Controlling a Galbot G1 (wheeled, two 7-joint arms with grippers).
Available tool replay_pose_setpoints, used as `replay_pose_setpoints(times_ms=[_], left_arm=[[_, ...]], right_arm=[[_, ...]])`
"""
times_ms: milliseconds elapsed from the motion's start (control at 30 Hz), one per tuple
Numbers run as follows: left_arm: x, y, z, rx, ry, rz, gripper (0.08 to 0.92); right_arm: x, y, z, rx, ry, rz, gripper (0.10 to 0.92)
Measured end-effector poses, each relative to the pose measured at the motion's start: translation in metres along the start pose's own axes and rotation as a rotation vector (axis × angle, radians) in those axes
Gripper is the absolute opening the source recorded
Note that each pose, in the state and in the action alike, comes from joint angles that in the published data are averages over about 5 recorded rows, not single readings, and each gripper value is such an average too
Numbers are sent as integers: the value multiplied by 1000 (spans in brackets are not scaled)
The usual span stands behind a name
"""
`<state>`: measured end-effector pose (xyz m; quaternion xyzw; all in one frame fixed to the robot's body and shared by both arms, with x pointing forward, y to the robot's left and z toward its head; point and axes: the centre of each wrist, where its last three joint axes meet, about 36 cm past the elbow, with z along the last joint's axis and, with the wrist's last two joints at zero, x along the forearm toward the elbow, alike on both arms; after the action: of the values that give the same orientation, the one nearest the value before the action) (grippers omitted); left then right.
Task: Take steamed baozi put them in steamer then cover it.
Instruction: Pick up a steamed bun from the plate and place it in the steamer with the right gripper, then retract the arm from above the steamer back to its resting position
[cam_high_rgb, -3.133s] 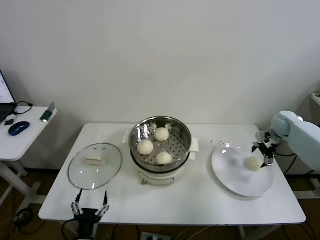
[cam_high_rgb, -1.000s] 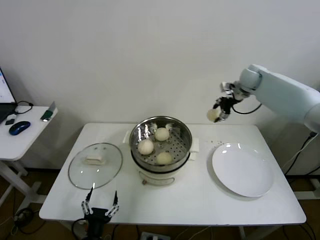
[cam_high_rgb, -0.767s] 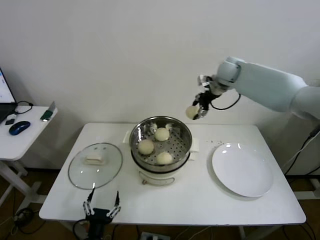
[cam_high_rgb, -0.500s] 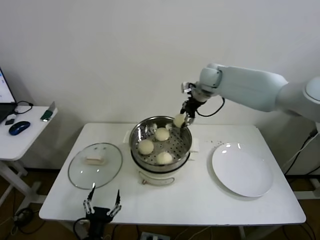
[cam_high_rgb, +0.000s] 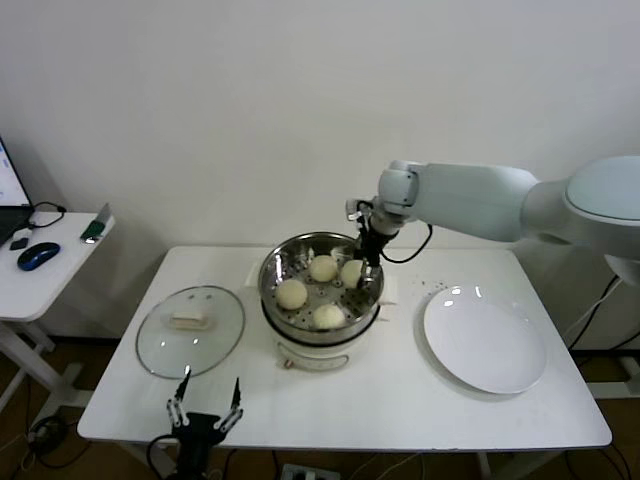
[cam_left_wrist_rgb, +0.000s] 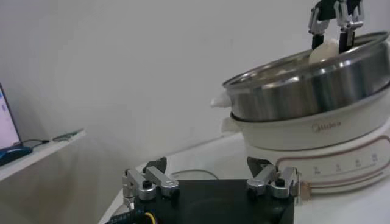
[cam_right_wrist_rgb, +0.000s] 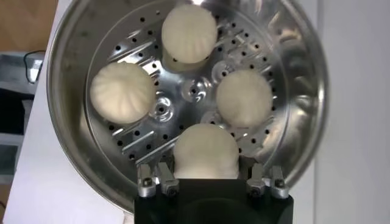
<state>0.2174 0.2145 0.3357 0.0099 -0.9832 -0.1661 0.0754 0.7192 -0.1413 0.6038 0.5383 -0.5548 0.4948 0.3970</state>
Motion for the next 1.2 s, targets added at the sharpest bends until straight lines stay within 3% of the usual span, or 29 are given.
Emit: replay_pose_setpoints(times_ms=[433, 667, 967, 1200], left_arm=[[1, 0, 6, -1, 11, 0, 823], [1, 0, 6, -2, 10, 1, 823], [-1, 1, 3, -7, 1, -3, 823], [-2, 0, 3, -17, -7, -7, 823]], right_arm=[[-22, 6, -9, 17, 22, -29, 682], [-22, 5, -11, 10, 26, -28, 798], [-6, 1, -10, 4, 17, -33, 823], [31, -6, 5, -28, -40, -20, 823]])
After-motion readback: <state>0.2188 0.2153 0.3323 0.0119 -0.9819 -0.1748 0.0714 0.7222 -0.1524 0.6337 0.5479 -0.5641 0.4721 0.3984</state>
